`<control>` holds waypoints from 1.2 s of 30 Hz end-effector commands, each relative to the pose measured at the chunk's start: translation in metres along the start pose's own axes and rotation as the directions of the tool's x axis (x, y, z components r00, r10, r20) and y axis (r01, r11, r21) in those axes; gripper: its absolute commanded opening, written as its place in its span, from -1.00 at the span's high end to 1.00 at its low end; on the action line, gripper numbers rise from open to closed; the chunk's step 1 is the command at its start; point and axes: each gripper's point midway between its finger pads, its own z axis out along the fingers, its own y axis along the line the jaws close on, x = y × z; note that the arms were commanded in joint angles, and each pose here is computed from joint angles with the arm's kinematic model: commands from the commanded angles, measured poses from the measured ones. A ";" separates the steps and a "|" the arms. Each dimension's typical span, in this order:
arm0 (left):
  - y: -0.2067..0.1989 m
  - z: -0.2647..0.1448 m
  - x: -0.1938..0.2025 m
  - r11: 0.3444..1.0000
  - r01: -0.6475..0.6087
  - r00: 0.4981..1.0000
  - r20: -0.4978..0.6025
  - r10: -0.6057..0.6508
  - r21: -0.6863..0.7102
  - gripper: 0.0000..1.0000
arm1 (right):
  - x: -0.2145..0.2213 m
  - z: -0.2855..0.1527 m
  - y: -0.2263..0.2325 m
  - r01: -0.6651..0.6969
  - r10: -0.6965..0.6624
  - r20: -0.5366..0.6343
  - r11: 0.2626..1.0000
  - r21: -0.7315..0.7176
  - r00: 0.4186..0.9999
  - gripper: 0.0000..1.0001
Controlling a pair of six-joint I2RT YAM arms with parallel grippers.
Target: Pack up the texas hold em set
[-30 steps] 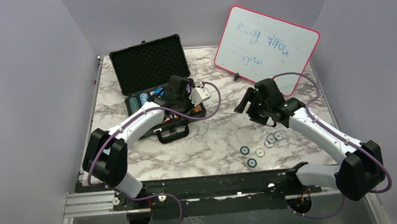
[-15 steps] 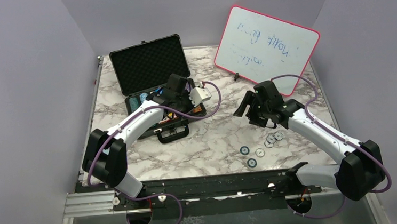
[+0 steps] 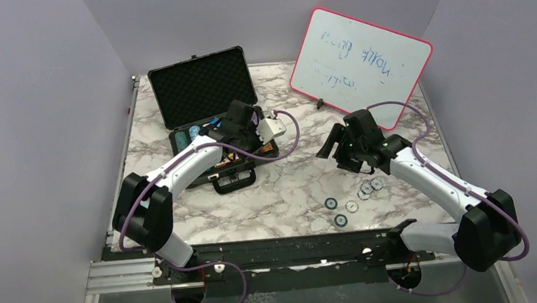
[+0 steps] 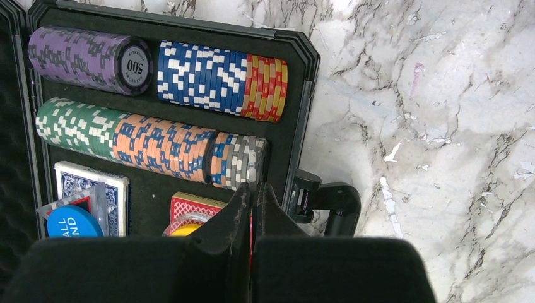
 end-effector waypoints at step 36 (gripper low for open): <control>0.012 0.005 0.016 0.995 0.037 0.998 -0.048 -0.042 -0.095 0.15 | 0.010 -0.001 -0.023 0.011 -0.009 -0.025 0.995 0.096 1.000 -0.56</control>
